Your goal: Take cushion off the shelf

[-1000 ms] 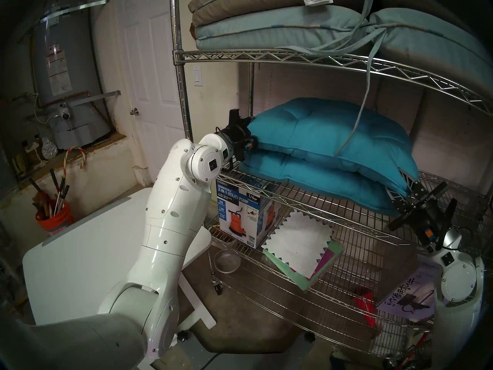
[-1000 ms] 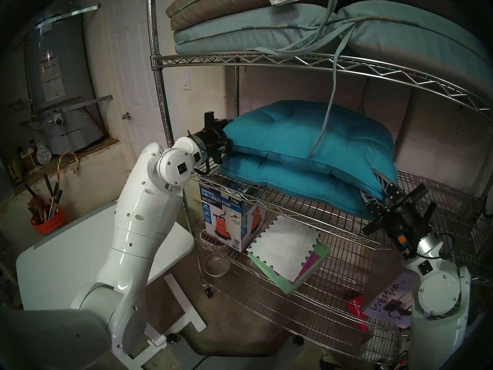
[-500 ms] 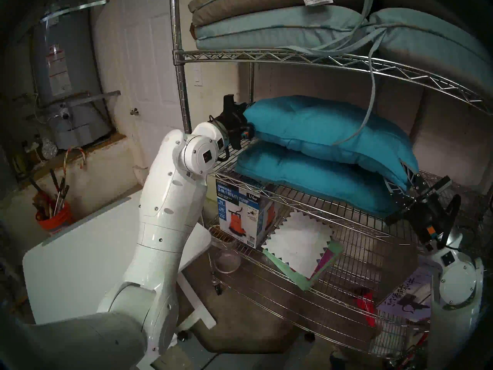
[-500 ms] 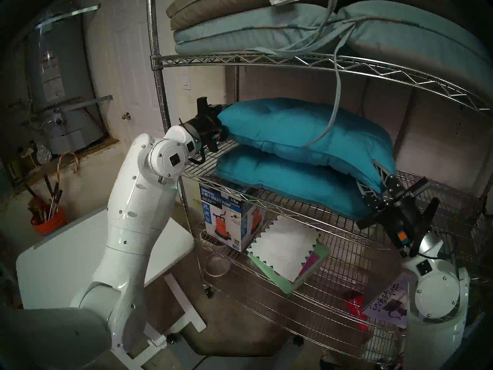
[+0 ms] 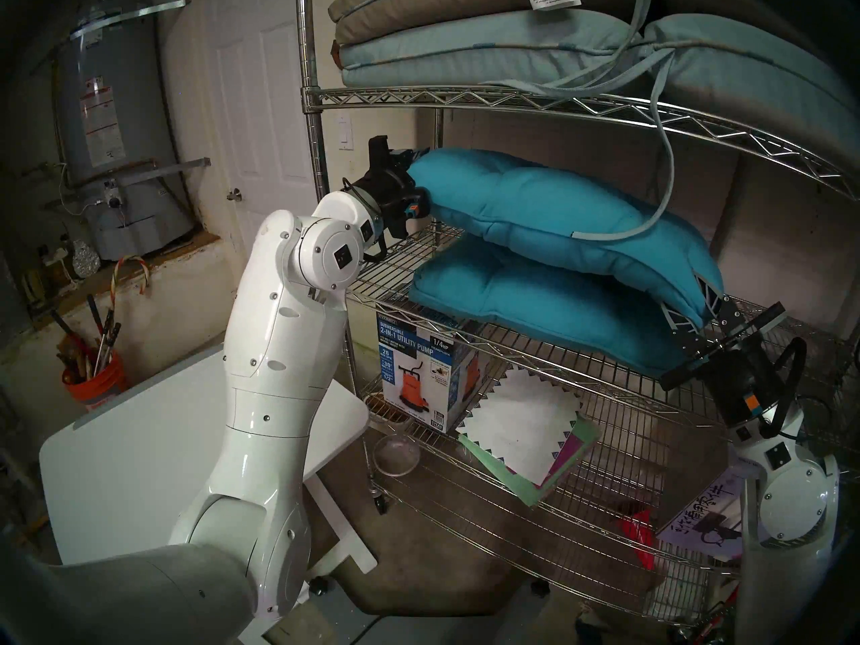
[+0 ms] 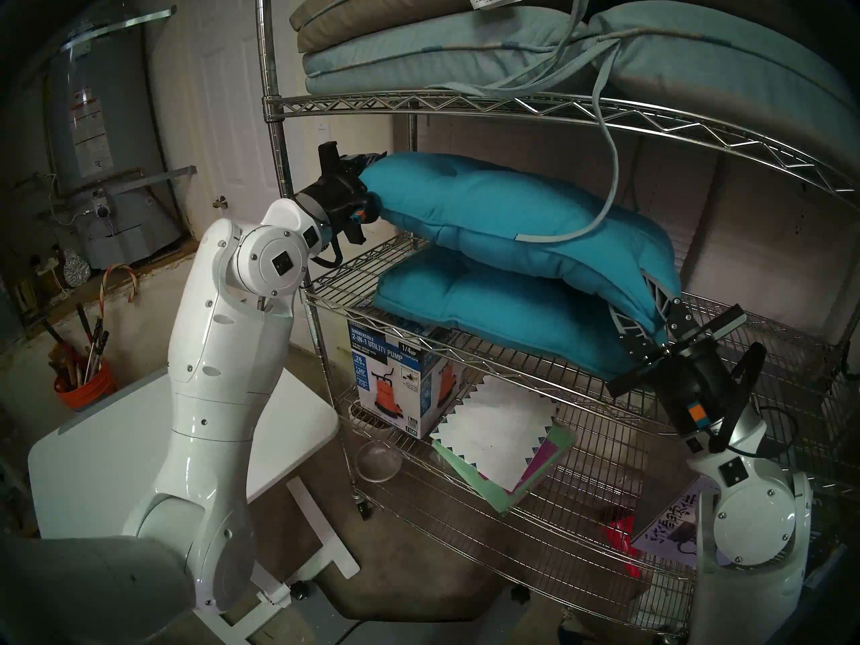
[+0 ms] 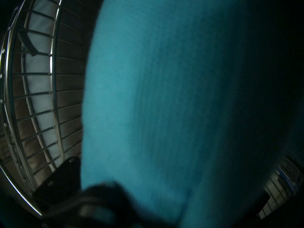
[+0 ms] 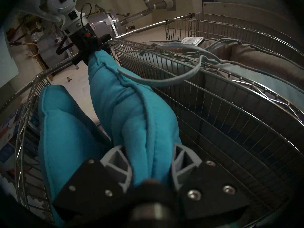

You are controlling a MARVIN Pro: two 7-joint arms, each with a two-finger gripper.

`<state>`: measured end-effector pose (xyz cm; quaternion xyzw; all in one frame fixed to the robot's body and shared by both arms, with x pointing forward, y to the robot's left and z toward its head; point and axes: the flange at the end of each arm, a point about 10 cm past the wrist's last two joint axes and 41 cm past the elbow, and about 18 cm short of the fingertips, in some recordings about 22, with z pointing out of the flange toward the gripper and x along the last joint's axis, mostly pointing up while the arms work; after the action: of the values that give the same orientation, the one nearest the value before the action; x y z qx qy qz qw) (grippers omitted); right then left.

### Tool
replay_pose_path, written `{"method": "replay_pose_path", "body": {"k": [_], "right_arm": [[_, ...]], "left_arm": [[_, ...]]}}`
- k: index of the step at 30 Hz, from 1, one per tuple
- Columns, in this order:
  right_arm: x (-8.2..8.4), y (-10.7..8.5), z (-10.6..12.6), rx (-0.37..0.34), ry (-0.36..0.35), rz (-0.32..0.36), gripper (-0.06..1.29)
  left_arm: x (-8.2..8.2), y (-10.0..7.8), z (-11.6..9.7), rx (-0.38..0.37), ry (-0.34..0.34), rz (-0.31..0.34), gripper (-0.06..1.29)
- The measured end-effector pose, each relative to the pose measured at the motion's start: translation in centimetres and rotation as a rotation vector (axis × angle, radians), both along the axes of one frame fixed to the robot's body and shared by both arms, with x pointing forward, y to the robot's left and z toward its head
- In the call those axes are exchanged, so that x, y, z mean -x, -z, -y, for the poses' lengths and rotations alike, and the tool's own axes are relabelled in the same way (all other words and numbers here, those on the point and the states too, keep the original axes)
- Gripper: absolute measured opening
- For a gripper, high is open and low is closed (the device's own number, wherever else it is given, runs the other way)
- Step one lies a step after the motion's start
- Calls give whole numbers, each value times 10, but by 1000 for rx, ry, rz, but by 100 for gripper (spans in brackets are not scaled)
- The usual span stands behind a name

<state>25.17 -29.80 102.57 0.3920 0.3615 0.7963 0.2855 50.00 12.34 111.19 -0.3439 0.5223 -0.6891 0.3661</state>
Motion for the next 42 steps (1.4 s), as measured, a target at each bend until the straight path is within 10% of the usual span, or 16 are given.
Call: {"method": "replay_pose_path", "body": {"k": [42], "right_arm": [[-5, -50, 5, -43, -64, 166, 32]], "left_arm": [[23, -42, -12, 15, -17, 90, 58]]}}
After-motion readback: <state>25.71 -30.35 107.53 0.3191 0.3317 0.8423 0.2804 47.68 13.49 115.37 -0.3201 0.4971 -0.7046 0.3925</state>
